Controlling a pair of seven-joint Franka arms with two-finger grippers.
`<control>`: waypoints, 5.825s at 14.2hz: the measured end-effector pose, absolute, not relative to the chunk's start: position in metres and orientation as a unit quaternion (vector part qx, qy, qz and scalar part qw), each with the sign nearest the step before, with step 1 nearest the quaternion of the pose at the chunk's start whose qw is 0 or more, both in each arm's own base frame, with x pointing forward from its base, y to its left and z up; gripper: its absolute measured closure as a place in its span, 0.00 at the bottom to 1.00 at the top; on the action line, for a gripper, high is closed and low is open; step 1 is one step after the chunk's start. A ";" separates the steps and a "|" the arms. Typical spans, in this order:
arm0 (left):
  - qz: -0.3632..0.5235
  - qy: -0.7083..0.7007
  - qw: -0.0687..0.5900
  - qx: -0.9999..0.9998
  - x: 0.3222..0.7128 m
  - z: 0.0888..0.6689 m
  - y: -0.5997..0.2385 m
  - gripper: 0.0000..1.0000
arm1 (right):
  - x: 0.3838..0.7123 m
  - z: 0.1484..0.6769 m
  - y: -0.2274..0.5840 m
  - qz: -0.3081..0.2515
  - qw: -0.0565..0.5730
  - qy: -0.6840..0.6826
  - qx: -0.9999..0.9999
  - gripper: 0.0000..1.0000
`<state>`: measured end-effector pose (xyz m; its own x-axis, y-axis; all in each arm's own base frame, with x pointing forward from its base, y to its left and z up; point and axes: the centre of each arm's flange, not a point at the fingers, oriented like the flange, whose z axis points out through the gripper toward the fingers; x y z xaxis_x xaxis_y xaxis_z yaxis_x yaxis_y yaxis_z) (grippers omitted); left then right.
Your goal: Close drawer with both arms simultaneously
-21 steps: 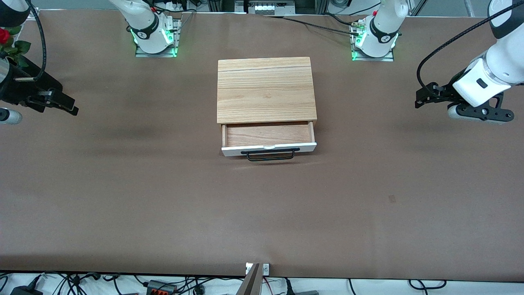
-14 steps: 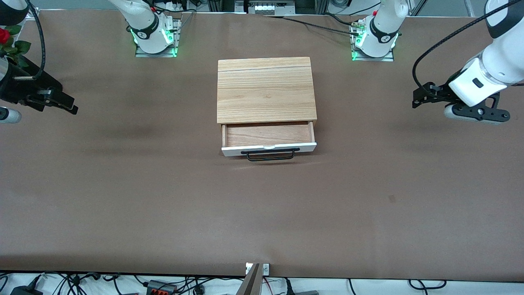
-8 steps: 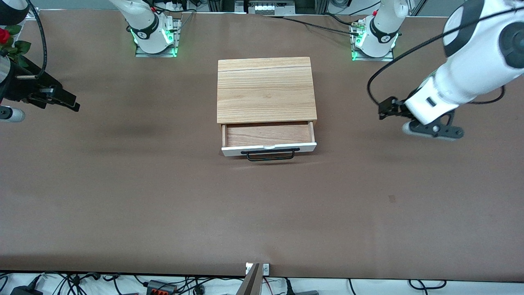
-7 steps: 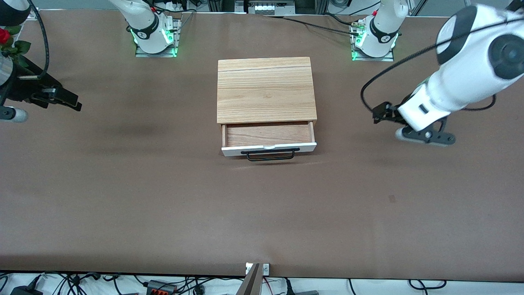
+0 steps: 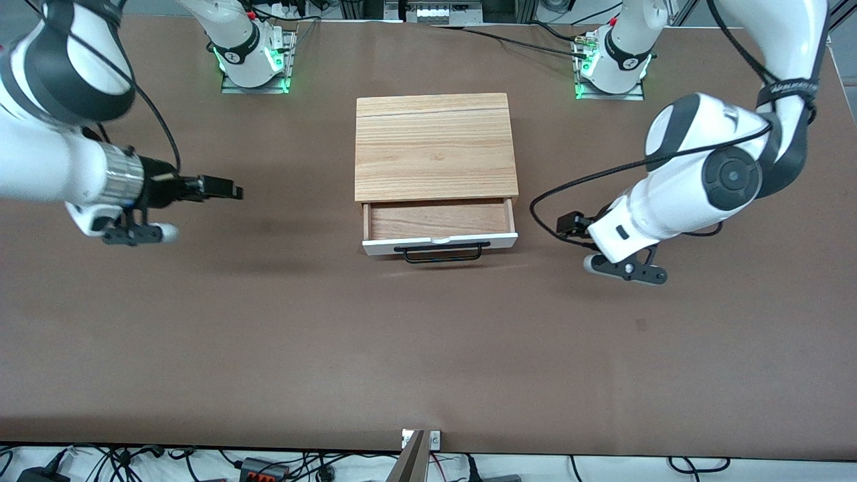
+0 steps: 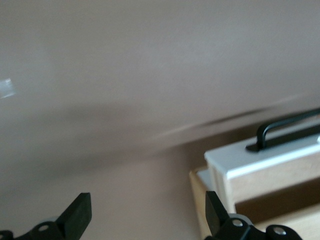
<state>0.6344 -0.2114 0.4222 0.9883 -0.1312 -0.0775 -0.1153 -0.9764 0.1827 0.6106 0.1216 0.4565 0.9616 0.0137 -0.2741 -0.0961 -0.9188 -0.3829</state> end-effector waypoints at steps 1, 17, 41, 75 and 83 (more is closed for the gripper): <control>-0.042 -0.048 0.095 0.993 0.637 0.412 -0.220 0.00 | 0.617 0.442 0.137 0.132 0.216 0.023 -0.967 0.00; -0.067 -0.050 0.095 0.992 0.612 0.321 -0.320 0.00 | 0.636 0.271 0.318 -0.047 0.383 -0.054 -0.921 0.00; -0.071 -0.070 0.088 0.991 0.564 0.348 -0.330 0.00 | 0.571 0.232 0.309 0.135 0.416 -0.086 -0.895 0.00; -0.034 0.010 0.026 0.999 0.609 0.535 -0.165 0.00 | 0.598 0.579 0.013 0.088 -0.007 -0.067 -0.994 0.00; -0.046 0.036 0.006 0.998 0.576 0.617 -0.092 0.00 | 0.555 0.576 -0.011 0.033 0.009 0.022 -0.999 0.00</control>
